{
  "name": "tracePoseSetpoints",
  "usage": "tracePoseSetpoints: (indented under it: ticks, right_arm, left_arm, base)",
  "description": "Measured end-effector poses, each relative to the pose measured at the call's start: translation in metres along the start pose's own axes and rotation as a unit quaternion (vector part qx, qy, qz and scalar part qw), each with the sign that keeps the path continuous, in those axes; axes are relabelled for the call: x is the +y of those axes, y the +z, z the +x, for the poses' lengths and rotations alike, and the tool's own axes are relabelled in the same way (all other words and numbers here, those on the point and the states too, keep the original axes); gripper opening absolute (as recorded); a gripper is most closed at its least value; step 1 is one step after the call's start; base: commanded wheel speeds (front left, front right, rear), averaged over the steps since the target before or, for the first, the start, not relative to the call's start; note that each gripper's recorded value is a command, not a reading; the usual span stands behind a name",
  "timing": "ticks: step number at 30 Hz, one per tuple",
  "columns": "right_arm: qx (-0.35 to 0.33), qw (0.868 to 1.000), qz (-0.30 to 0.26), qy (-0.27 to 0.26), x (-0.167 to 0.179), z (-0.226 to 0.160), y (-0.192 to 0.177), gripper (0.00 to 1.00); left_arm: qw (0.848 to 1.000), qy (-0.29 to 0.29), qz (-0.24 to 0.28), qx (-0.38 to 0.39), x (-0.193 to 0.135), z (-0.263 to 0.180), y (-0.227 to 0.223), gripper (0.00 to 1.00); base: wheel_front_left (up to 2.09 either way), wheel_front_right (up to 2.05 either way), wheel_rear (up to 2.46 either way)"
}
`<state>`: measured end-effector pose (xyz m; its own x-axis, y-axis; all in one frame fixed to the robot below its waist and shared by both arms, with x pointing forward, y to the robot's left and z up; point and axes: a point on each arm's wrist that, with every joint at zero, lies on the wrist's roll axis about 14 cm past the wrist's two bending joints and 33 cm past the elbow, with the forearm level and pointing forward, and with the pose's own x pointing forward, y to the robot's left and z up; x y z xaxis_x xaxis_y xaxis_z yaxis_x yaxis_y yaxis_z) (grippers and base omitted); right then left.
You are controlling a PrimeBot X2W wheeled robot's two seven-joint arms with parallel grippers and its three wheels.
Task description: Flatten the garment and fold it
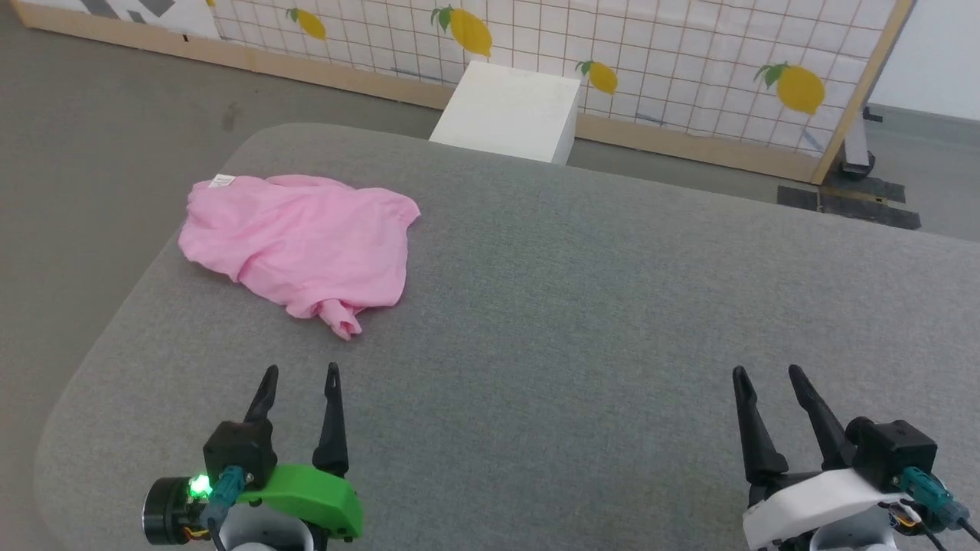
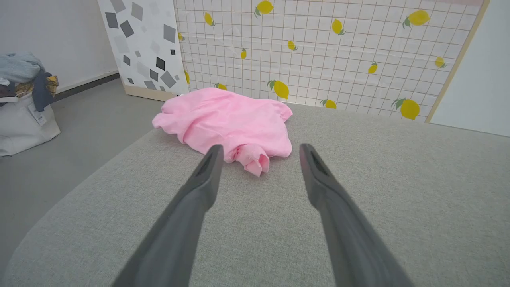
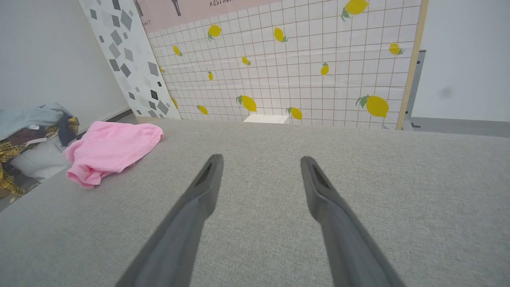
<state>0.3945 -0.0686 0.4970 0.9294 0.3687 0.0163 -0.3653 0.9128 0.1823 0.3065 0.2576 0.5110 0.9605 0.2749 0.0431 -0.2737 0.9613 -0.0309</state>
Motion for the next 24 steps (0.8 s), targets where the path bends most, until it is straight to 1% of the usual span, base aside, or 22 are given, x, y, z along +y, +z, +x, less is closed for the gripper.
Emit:
tracePoseSetpoints:
  ticks: [24]
  right_arm:
    - [0.006, 0.999, 0.024, 0.025, 0.017, 0.009, -0.013, 1.00]
  left_arm:
    - [0.999, 0.034, -0.005, -0.007, 0.019, -0.015, -0.004, 1.00]
  base:
    - [0.00, 0.00, 0.00]
